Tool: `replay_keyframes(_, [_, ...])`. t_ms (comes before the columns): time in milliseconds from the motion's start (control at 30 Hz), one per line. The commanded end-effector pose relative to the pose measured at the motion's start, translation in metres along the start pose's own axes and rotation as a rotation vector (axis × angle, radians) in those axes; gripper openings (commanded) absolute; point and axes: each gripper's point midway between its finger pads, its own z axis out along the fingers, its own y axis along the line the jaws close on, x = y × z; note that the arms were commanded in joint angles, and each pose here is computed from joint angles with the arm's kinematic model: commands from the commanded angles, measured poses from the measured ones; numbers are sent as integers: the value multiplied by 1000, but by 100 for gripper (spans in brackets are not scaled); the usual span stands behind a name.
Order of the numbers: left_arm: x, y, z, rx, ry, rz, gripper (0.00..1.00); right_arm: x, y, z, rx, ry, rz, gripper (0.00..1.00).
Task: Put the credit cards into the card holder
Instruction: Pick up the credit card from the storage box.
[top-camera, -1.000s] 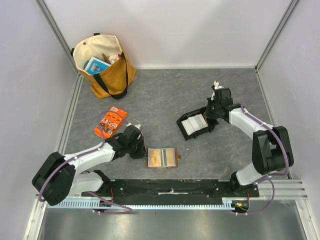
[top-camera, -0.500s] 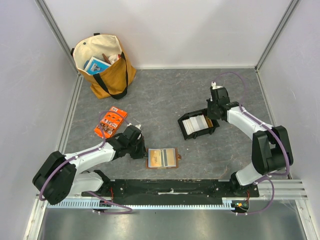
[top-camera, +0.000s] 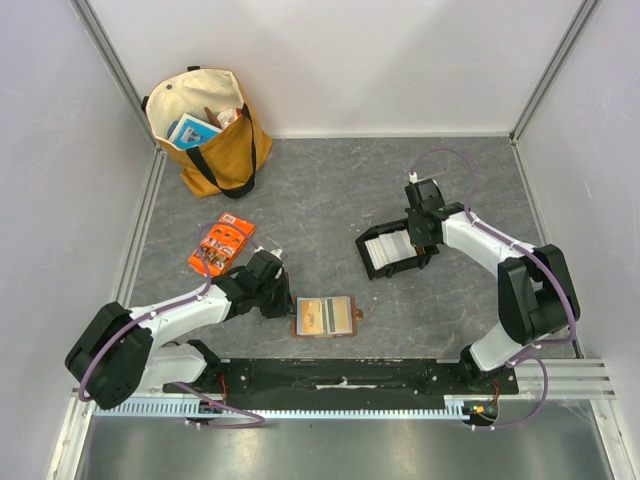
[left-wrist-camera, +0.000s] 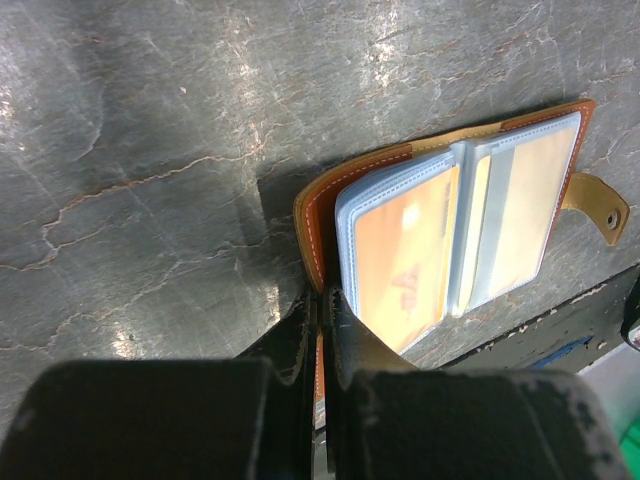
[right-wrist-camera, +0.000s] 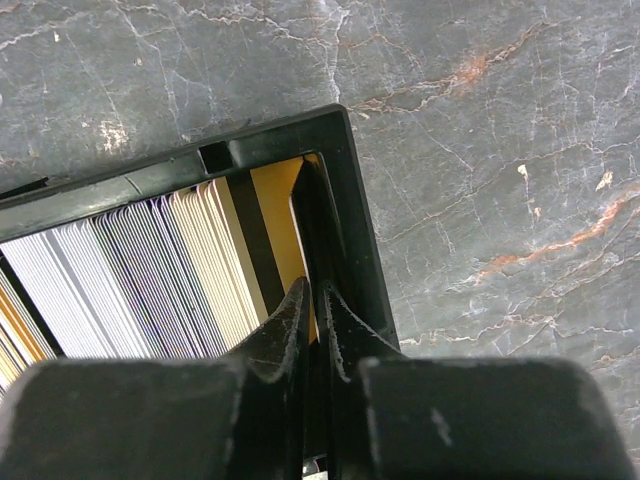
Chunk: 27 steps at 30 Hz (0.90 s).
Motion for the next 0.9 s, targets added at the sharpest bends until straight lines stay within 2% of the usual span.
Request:
replay_keyframes(0, [-8, -10, -1, 35, -21, 17, 2, -16, -4, -6, 26, -31, -9, 5])
replay_keyframes(67, [-7, -11, -1, 39, -21, 18, 2, -23, -2, -10, 12, -49, -8, 0])
replay_keyframes(267, [-7, -9, -2, 34, -23, 16, 2, -59, 6, -51, -83, -178, 33, 0])
replay_keyframes(467, [-8, -10, -2, 36, -24, 14, 2, -73, 10, -92, -167, -261, 64, 0])
replay_keyframes(667, [-7, -11, -1, 40, -17, 17, 2, -58, 4, -102, -164, -234, 69, 0])
replay_keyframes(867, [-9, -12, -3, 40, -24, 17, 2, -29, 38, -133, -404, -208, 62, 0])
